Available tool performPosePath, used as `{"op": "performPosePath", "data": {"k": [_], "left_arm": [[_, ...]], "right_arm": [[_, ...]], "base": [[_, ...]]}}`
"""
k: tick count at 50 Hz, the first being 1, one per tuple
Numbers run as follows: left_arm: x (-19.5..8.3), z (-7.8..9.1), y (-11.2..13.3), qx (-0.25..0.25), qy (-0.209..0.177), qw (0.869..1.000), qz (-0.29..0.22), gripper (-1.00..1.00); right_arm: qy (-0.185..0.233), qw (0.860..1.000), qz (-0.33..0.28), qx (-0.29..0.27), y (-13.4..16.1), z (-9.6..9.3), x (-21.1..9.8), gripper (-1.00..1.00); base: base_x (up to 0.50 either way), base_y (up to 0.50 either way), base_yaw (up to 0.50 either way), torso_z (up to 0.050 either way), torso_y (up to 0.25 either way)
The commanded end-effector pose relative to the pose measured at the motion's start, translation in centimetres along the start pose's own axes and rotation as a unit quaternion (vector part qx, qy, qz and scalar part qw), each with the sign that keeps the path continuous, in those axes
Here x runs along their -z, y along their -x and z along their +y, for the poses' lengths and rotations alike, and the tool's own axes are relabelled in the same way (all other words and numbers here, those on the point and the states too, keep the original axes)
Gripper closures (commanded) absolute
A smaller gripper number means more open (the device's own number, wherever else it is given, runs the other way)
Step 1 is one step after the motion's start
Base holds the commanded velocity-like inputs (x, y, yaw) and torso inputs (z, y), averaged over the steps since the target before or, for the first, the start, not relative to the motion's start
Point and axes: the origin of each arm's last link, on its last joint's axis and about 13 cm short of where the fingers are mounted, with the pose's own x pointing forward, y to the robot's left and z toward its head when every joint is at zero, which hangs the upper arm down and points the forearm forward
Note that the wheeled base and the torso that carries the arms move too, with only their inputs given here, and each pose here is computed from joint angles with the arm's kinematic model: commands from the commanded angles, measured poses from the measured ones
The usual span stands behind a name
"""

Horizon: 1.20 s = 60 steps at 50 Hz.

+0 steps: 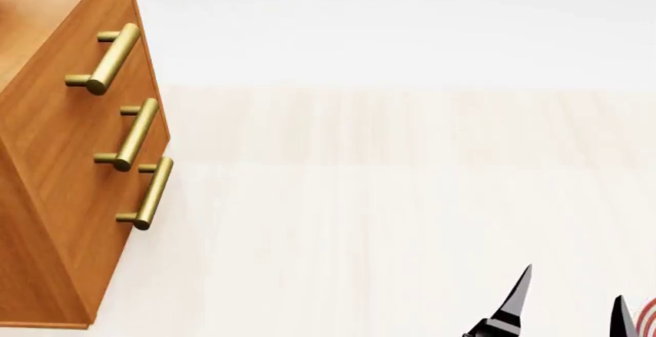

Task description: Put the bowl on top of the cabinet.

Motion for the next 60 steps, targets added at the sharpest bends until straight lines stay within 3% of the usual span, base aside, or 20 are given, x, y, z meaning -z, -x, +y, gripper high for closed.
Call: {"op": "performPosePath", "data": {"k": [1,60], "left_arm": [[-0.1,0.1,0.2,0.001,-0.006,1.000,-0.006,-1.00],[-2.2,1.2,4.6,0.030,-0.020,0.998,-0.043,-1.00]], "right_arm": [[-0.001,1.000,0.000,0.000,0.0,0.0,0.0,-1.00],[-0.006,1.000,-0.012,-0.013,0.6,0.2,-0.7,-1.00]], "base": [[0.00,0.00,0.00,0.000,0.000],[0.00,0.00,0.00,0.000,0.000]]}}
